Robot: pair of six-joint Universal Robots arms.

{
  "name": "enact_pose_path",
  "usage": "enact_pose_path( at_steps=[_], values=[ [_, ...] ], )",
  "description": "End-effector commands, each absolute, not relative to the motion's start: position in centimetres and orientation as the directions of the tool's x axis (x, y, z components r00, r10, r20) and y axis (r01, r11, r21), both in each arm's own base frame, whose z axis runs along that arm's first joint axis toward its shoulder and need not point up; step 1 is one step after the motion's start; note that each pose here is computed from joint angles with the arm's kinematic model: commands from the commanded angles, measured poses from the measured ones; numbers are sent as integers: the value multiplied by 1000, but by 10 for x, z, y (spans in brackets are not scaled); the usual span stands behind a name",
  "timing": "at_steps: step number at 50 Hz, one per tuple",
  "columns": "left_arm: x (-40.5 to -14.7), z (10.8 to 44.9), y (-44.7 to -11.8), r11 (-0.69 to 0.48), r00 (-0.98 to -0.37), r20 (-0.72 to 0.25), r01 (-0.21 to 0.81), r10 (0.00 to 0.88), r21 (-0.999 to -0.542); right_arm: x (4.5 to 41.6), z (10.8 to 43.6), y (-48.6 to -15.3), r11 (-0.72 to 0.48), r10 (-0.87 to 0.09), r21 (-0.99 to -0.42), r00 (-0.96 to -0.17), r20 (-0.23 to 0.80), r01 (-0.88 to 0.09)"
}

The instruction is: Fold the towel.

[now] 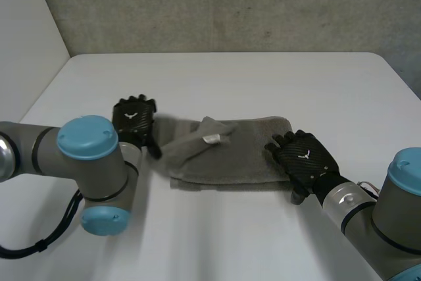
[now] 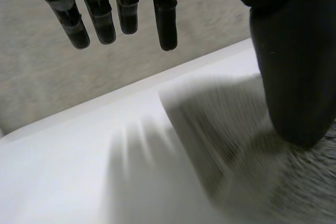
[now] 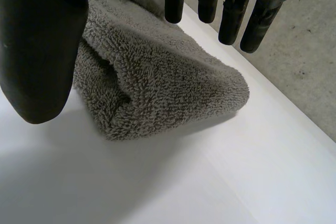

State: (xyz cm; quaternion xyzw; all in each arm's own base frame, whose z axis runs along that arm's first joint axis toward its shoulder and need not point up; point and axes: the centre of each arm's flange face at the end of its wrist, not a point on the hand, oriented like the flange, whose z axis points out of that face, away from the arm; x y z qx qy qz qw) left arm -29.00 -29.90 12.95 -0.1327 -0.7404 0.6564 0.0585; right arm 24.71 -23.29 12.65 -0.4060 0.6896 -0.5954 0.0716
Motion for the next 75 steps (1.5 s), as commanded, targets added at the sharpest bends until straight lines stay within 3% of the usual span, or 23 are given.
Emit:
enact_pose_path(
  at_steps=[1,18,23,28,31,40,50,55,63,75],
  values=[
    [-281,135,-295,109,-964,-89,119,250,-987,248,126,-233,-48,-642,-881,-661,389,-471],
    [-290,148,-267,88,-949,-83,115,304,-989,249,120,-238,-76,-635,-884,-662,399,-460],
    [-298,149,-260,82,-918,-73,113,390,-990,249,116,-240,-65,-637,-884,-663,394,-463],
    [-315,146,-256,72,-846,-48,102,531,-992,248,113,-240,-55,-638,-882,-664,391,-468],
    [-323,142,-263,48,-830,-47,88,556,-995,249,112,-239,-53,-638,-882,-664,390,-468],
    [-333,121,-284,32,-845,-55,85,532,-996,249,112,-239,-55,-639,-881,-661,393,-470],
    [-300,119,-320,35,-958,-81,94,275,-995,249,112,-239,-55,-639,-881,-661,393,-470],
    [-287,118,-326,55,-967,-85,101,242,-993,249,112,-239,-55,-640,-882,-661,391,-468],
    [-284,131,-308,56,-960,-83,101,269,-993,249,110,-240,-53,-644,-882,-660,388,-467],
    [-289,163,-273,13,-902,-75,88,425,-996,249,110,-240,-54,-643,-883,-660,389,-467]
  ],
)
